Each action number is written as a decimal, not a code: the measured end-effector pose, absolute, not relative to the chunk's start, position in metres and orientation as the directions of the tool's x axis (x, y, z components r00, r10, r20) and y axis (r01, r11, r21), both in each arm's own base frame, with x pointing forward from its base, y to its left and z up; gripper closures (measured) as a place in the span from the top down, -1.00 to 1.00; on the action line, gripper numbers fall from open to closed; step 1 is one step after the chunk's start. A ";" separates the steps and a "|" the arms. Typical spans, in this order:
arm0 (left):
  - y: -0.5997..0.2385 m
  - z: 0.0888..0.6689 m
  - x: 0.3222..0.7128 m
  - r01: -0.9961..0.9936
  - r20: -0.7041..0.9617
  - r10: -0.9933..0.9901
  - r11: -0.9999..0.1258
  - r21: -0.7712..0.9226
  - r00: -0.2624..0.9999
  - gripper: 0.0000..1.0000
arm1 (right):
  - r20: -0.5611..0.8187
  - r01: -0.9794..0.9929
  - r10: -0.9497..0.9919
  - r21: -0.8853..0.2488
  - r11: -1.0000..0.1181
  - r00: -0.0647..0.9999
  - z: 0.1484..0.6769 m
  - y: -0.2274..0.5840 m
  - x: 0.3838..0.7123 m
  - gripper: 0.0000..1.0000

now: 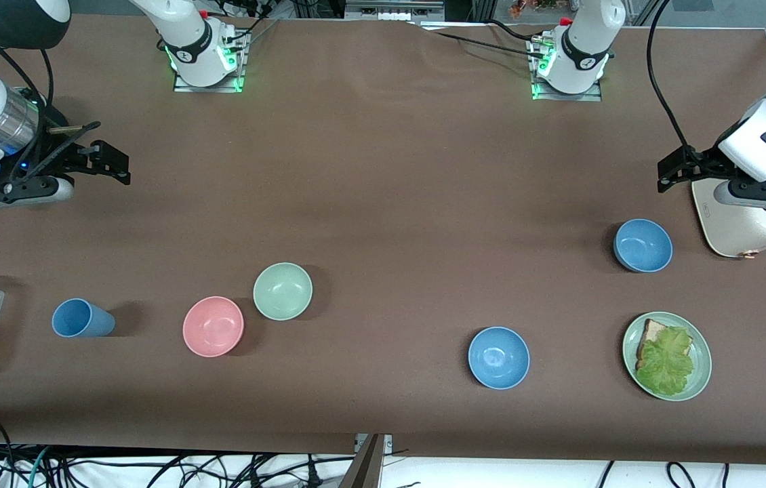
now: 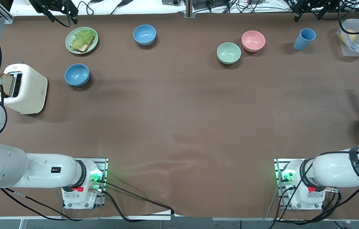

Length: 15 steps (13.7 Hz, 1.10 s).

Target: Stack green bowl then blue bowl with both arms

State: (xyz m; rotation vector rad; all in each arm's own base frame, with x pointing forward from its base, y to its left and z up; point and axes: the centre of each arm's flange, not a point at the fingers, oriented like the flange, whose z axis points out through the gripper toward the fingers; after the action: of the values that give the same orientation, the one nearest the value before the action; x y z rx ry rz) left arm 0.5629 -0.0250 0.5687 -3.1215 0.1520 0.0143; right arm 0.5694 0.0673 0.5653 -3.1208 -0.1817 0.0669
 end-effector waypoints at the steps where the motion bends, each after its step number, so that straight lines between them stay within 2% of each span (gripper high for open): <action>1: -0.025 0.569 0.563 -0.097 -0.010 -0.096 -0.995 -0.016 0.995 1.00 | -0.042 0.116 0.116 -0.017 -0.993 0.992 0.565 0.067 0.569 1.00; 8: -0.025 0.569 0.563 -0.096 -0.010 -0.096 -0.995 -0.016 0.995 1.00 | -0.044 0.121 0.122 -0.023 -0.992 0.992 0.551 0.077 0.575 1.00; 10: -0.025 0.569 0.563 -0.096 -0.010 -0.096 -0.995 -0.016 0.995 1.00 | -0.019 0.090 0.091 -0.044 -0.995 0.996 0.511 0.114 0.595 1.00; 13: -0.025 0.569 0.563 -0.096 -0.010 -0.096 -0.995 -0.016 0.995 1.00 | 0.022 0.066 0.065 -0.068 -0.995 0.998 0.418 0.196 0.624 1.00; 15: -0.025 0.569 0.563 -0.096 -0.010 -0.096 -0.995 -0.016 0.995 1.00 | 0.036 0.068 0.066 -0.079 -0.995 0.997 0.356 0.219 0.638 0.99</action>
State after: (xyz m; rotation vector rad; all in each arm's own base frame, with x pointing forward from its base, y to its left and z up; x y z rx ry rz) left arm 0.5630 -0.0251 0.5693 -3.1216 0.1502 0.0147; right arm 0.6377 0.2187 0.3558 -3.0594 -0.1029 -0.0513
